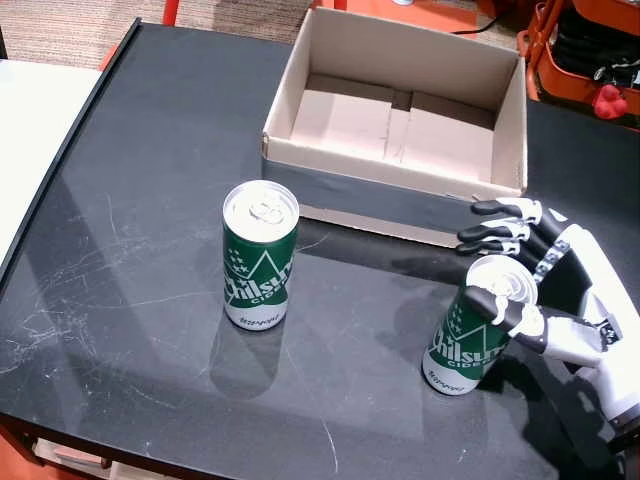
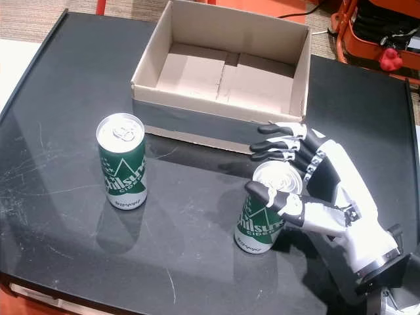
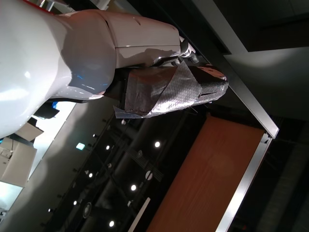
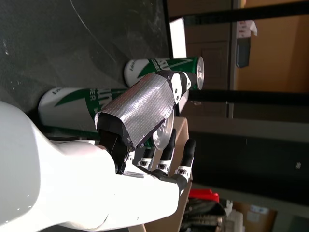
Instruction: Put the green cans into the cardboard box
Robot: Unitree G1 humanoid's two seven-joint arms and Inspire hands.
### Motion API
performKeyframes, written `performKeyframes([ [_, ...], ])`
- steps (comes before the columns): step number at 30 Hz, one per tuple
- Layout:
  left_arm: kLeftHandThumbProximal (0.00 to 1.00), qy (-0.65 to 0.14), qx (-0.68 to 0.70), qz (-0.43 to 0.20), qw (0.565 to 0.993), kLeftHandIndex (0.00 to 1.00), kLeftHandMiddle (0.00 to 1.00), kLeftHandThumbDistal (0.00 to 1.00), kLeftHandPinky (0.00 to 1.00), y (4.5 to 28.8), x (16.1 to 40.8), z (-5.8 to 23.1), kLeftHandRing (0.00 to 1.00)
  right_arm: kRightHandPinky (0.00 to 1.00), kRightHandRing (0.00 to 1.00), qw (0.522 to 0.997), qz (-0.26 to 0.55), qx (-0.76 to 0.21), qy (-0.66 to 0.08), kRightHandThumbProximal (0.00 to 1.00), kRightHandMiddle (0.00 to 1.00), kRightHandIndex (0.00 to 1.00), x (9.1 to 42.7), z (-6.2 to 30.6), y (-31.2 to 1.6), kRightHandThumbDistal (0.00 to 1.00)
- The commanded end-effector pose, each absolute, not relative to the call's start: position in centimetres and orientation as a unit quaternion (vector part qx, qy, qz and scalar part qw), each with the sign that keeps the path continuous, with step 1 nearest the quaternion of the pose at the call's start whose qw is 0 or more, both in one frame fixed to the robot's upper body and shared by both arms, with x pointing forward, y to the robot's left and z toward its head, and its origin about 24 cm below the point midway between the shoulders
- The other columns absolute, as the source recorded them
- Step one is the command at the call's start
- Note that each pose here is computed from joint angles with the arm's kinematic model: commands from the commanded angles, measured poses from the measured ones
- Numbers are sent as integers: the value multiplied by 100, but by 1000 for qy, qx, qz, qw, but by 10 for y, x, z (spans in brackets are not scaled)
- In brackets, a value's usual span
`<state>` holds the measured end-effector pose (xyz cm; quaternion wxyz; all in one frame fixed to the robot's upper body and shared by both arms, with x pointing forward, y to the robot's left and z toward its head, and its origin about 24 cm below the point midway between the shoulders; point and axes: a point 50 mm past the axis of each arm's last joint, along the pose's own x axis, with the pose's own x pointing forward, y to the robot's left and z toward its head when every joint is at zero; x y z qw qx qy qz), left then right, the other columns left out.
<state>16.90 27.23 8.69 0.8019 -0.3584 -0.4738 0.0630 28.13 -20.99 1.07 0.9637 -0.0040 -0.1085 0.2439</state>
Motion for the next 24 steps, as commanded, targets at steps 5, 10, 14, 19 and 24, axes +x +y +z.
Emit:
performKeyframes([
  [5,100,-470,-374,82,795,85,89,3,100,267,163,80,99,70,60,964,247,-10,-102,92,59,46,282,10,-211,100],
  [10,100,-468,-376,80,796,85,89,3,100,267,163,80,100,70,59,964,245,-10,-100,92,58,46,281,9,-210,100],
  [14,100,-466,-380,80,795,85,89,2,100,267,162,80,99,71,59,964,247,-15,-101,93,59,46,281,9,-211,100],
  [19,100,-467,-391,74,789,85,88,2,100,269,161,81,98,71,60,963,250,-17,-101,91,59,47,280,10,-212,100],
  [24,100,-466,-395,70,789,82,85,6,100,270,159,81,95,70,61,962,260,-28,-83,85,59,47,281,7,-212,100],
])
